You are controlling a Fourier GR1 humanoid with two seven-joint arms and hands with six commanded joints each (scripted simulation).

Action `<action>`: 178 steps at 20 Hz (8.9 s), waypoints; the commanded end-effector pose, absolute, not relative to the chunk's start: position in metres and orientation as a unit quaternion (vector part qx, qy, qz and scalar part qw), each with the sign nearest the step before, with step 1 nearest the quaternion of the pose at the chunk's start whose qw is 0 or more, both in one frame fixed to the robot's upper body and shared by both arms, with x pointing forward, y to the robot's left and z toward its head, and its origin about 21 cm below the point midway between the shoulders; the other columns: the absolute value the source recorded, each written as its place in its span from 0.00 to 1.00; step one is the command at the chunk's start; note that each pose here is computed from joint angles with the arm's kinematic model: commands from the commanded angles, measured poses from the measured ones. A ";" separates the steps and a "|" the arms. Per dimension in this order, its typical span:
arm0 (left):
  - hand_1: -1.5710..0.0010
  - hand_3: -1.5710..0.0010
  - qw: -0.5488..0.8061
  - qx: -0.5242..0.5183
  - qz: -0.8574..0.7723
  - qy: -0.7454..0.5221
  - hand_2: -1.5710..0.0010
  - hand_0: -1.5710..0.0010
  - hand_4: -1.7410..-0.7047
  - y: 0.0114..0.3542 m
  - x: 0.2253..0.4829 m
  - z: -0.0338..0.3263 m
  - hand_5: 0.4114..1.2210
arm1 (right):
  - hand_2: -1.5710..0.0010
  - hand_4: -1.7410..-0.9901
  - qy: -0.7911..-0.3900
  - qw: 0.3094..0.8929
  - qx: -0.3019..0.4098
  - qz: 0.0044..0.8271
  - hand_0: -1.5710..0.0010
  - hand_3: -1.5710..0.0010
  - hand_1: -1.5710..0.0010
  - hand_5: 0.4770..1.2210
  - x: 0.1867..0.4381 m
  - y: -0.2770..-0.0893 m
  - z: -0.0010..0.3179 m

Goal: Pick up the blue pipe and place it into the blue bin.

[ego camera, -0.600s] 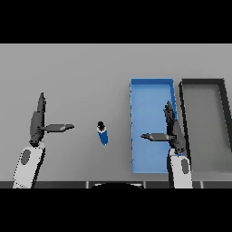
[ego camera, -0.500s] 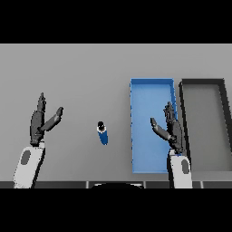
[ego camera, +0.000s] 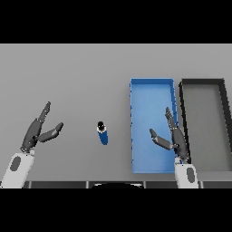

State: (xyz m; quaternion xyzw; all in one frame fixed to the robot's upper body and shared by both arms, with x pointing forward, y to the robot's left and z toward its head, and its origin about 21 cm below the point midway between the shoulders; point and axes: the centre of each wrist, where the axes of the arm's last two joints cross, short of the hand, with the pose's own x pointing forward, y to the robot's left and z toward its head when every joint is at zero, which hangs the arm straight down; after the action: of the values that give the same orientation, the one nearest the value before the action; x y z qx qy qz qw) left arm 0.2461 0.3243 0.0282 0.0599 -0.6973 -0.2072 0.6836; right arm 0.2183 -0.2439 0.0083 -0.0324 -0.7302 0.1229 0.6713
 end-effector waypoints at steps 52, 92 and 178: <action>0.03 0.09 0.592 -0.236 -0.288 -0.715 0.03 0.04 0.03 0.119 0.252 0.003 0.97 | 1.00 0.66 -0.738 0.661 -0.036 0.134 1.00 1.00 1.00 0.20 0.216 -0.247 0.012; 0.00 0.09 0.566 -0.259 -0.342 -0.704 0.00 0.00 0.01 0.102 0.259 0.051 1.00 | 1.00 0.58 -0.710 0.504 0.252 0.422 1.00 1.00 1.00 0.07 0.260 -0.196 0.170; 1.00 1.00 0.600 -0.188 -0.418 -0.655 1.00 1.00 0.88 0.128 0.259 0.045 0.07 | 0.00 0.32 -0.647 0.729 0.169 0.143 0.00 0.00 0.00 1.00 0.408 -0.247 0.195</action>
State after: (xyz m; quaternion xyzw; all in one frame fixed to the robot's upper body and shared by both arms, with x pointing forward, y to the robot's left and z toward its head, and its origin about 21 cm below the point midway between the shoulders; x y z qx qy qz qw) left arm 0.2585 0.1283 0.0453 -0.1878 -0.6551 -0.4180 0.6008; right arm 0.4081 -0.2472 0.1944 0.1683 -0.6450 0.1442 0.7314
